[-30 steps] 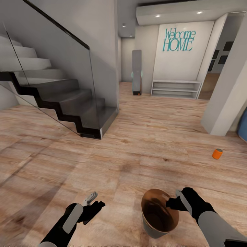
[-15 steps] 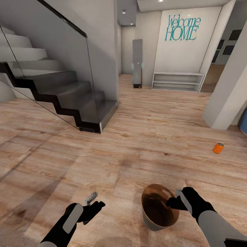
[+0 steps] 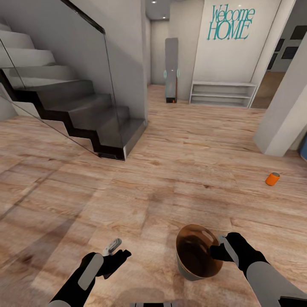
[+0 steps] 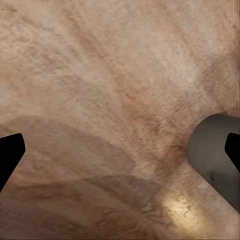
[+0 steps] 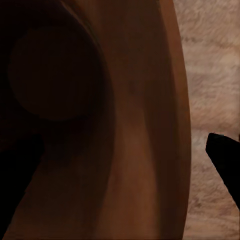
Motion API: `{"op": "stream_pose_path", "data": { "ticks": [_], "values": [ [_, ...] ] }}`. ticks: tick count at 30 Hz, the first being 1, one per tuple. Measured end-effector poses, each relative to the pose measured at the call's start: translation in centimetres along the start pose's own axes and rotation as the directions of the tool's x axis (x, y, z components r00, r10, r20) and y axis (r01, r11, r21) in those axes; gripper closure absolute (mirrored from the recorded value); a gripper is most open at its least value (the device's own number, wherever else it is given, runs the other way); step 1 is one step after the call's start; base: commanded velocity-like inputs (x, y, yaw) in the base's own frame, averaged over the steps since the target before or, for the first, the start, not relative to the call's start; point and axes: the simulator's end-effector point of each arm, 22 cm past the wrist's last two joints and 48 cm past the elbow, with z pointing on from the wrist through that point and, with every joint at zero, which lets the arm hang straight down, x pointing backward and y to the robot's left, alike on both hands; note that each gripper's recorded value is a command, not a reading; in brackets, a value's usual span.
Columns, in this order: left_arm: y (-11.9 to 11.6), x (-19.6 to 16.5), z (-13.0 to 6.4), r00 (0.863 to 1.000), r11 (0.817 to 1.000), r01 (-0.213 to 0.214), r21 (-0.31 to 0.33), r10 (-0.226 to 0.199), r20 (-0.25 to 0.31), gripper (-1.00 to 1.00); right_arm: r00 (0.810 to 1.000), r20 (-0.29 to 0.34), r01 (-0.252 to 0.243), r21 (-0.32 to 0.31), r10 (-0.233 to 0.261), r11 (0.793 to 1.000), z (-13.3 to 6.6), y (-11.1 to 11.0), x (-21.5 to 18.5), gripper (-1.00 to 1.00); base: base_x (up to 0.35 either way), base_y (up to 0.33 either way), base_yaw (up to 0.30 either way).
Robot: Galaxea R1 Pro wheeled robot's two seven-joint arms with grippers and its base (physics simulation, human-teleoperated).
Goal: Put the three can of soda from the living room inside the tash can in the kitchen.
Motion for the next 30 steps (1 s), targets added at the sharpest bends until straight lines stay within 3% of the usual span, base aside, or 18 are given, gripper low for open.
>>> {"op": "stream_pose_path", "data": {
  "ticks": [5, 8, 18, 27, 28, 30],
  "values": [
    [-0.1, 0.0, -0.1, 1.000, 1.000, -0.031, -0.002, 0.031, 0.005, -1.00, 1.000, 0.006, 0.011, 0.009, -0.011, 1.000, -0.3, -0.2, -0.2, 1.00, 0.000, 0.000, 0.000],
    [-0.4, 0.0, -0.4, 0.998, 0.998, -0.060, -0.008, 0.060, 0.013, -1.00, 1.000, 0.023, -0.004, -0.040, 0.004, 0.999, -0.9, 0.9, -0.8, 1.00, 0.000, 0.000, 0.000],
    [-1.4, -0.9, -1.7, 0.996, 0.997, -0.077, 0.008, 0.076, 0.044, -1.00, 0.997, 0.075, 0.022, -0.034, -0.019, 0.999, -3.0, 0.8, -2.5, 1.00, 0.000, 0.000, 0.000],
    [-2.2, -1.6, -2.9, 0.988, 0.991, -0.133, -0.013, 0.133, 0.081, -1.00, 0.995, 0.095, 0.013, -0.039, -0.009, 0.999, -7.4, 0.7, -5.2, 1.00, 0.000, 0.000, -0.020],
    [-2.3, -1.6, -3.1, 0.987, 0.991, -0.136, -0.015, 0.137, 0.085, -1.00, 0.998, 0.066, -0.019, -0.086, 0.025, 0.996, -8.8, -0.3, -5.3, 1.00, 0.000, 0.000, -0.195],
    [-2.5, -1.8, -3.4, 0.986, 0.990, -0.139, -0.012, 0.140, 0.092, -1.00, 0.994, 0.104, -0.011, -0.067, 0.018, 0.998, -10.0, -1.2, -6.5, 1.00, 0.000, 0.000, -0.229]
  ]
}}
